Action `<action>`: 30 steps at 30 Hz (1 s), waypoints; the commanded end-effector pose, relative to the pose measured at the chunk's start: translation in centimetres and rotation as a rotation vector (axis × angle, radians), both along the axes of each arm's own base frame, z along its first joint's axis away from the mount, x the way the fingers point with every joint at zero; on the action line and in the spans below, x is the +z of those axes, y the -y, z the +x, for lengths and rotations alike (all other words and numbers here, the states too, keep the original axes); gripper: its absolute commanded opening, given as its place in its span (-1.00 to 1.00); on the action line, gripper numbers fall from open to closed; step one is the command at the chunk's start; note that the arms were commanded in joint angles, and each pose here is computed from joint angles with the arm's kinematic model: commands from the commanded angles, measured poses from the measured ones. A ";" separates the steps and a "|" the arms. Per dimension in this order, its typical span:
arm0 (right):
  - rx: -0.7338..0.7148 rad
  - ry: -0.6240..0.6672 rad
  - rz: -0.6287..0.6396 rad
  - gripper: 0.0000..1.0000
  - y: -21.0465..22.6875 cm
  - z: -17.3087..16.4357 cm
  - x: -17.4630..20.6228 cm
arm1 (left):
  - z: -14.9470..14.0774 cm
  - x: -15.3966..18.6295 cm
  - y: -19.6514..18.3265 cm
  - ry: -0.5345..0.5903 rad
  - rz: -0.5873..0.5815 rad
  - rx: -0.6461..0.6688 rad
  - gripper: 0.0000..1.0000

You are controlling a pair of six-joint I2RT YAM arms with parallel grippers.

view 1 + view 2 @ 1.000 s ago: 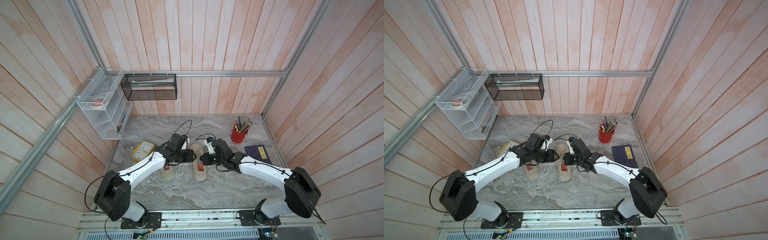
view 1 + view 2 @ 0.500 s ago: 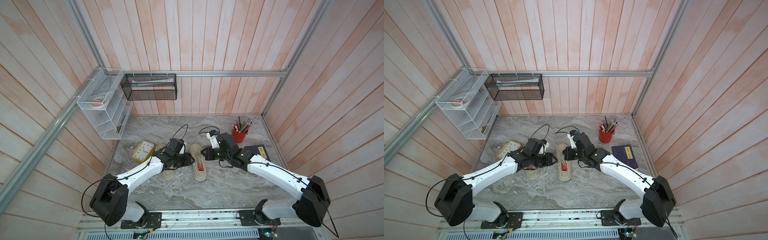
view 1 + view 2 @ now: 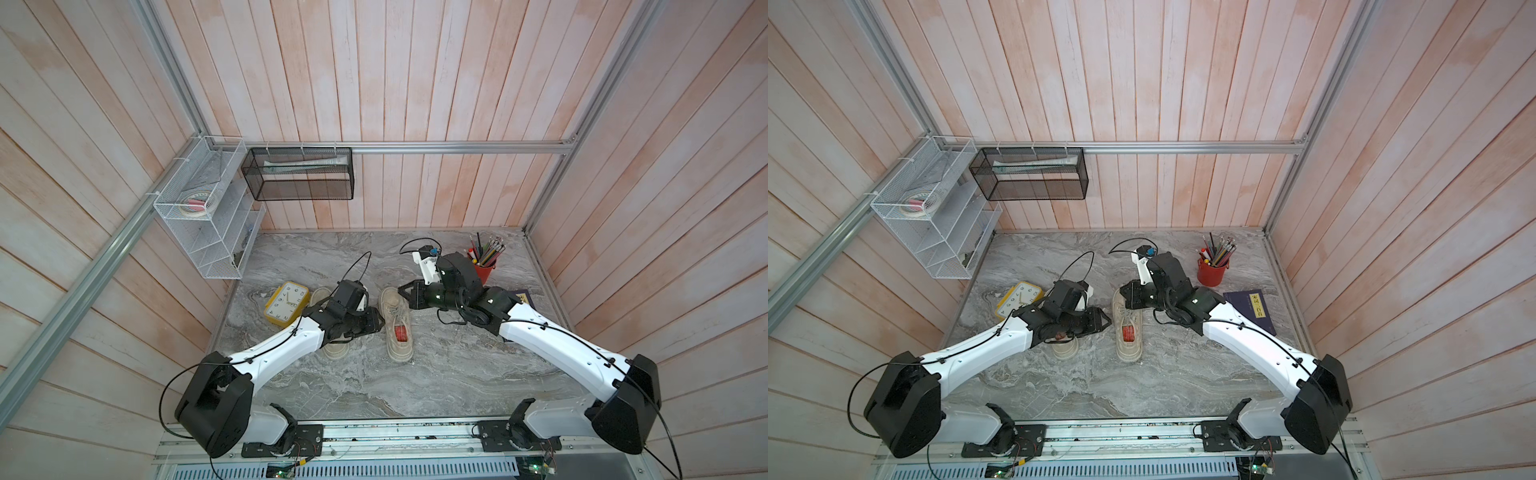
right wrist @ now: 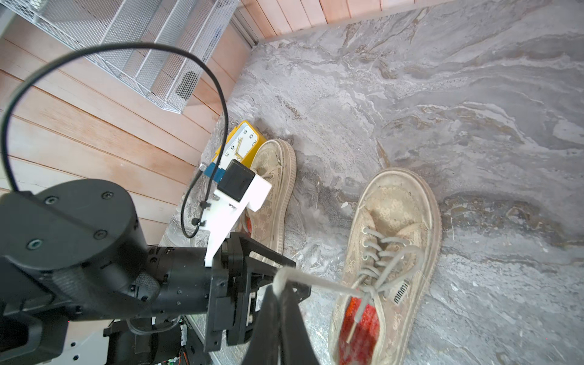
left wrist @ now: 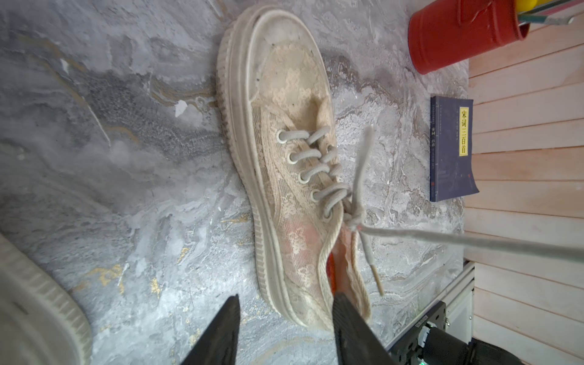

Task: Remove the insole from the shoe
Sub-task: Untie the shoelace on the shoe.

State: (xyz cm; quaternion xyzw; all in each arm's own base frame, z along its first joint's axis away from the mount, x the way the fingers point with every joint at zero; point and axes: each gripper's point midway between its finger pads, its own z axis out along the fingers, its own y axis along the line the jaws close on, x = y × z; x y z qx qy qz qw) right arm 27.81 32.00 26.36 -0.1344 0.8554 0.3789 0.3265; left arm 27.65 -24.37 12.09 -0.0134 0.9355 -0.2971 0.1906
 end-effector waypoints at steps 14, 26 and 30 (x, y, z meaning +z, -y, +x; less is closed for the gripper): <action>0.055 -0.027 -0.014 -0.97 -5.0 3.6 -2.5 | -2.3 0.1 -2.5 0.008 -0.049 0.093 0.00; -0.023 -0.134 -0.282 -0.05 -7.1 8.7 -11.3 | -2.8 2.1 -2.4 0.068 -0.112 0.073 0.00; -0.071 -0.095 -0.446 0.15 -5.2 10.7 -10.5 | -3.1 2.0 -2.1 0.056 -0.116 0.055 -0.01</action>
